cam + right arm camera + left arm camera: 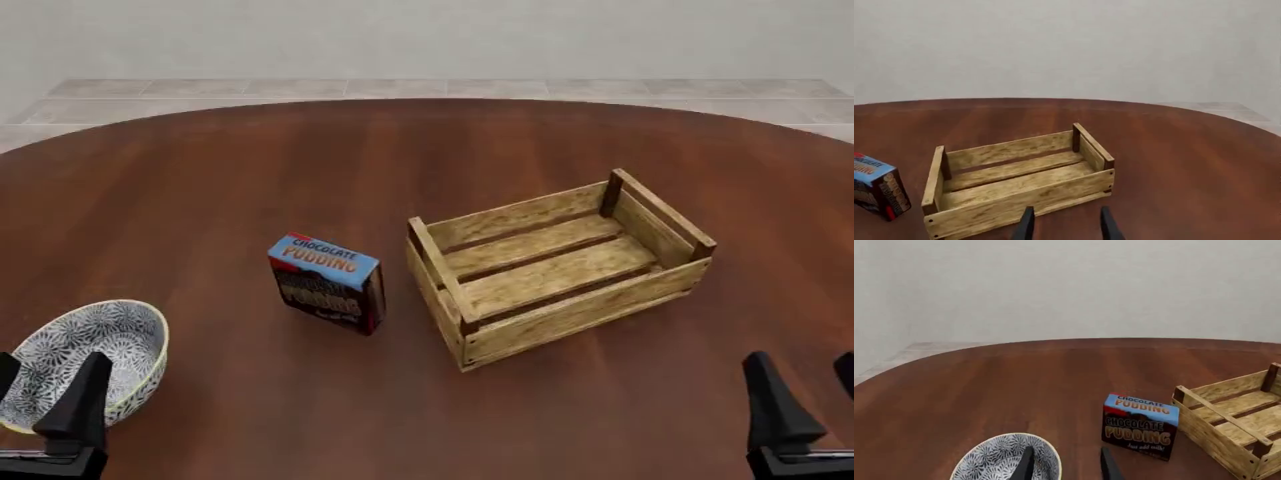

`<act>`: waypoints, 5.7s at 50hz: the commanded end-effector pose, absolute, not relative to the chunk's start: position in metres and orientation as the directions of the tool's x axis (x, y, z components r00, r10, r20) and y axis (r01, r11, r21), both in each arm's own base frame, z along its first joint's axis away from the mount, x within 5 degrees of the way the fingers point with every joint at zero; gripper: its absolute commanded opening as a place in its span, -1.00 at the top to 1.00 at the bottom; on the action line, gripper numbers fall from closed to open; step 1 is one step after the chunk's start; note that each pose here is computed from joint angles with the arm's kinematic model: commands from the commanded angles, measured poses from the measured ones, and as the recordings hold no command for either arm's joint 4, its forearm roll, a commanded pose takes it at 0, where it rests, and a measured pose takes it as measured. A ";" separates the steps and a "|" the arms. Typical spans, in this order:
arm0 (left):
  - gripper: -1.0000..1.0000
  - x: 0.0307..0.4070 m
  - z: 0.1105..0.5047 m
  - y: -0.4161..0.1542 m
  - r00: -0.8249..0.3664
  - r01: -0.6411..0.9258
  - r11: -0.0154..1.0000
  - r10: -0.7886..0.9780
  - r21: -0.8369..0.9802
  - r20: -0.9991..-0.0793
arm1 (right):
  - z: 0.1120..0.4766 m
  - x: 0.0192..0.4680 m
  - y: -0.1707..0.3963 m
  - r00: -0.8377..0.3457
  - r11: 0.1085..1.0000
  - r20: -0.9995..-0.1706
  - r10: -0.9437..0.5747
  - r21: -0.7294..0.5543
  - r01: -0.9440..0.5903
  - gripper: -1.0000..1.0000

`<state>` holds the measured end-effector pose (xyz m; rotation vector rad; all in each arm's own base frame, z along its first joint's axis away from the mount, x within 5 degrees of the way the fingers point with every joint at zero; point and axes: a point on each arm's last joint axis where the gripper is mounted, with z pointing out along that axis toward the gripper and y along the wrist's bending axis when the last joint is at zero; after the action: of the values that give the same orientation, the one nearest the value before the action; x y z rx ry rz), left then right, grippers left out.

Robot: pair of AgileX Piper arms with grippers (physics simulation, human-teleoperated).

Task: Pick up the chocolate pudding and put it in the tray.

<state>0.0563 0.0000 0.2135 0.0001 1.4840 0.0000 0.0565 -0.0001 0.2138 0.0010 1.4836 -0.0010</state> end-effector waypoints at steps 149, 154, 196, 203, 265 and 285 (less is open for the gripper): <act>-1.00 0.057 0.214 0.000 0.085 0.000 1.000 0.000 0.000 -0.996 | 0.435 0.234 0.241 0.067 0.593 -0.909 -0.411 -0.322 -0.738 -1.00; -1.00 0.057 0.214 0.000 0.085 0.000 1.000 0.000 0.000 -0.996 | 0.433 0.238 0.248 0.070 0.577 -0.899 -0.432 -0.335 -0.744 -1.00; -1.00 0.057 0.214 0.000 0.086 0.000 1.000 0.000 0.000 -0.996 | 0.394 0.264 0.300 0.035 0.499 -0.849 -0.528 -0.343 -0.796 -1.00; -1.00 0.057 0.214 0.000 0.086 0.000 1.000 0.000 0.000 -0.996 | 0.387 0.274 0.304 0.004 0.509 -0.843 -0.538 -0.329 -0.796 -1.00; -1.00 0.057 0.214 0.000 0.086 0.000 1.000 0.000 0.000 -0.996 | 0.321 0.276 0.329 -0.041 0.420 -0.753 -0.656 -0.319 -0.849 -1.00; -1.00 0.057 0.214 0.000 0.085 0.000 1.000 0.000 0.000 -0.996 | 0.315 0.279 0.327 -0.061 0.431 -0.751 -0.658 -0.309 -0.848 -1.00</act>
<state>0.0566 0.0000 0.2144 0.0001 1.4851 0.0001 0.2773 0.3279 0.3177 -1.3020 1.7750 0.2656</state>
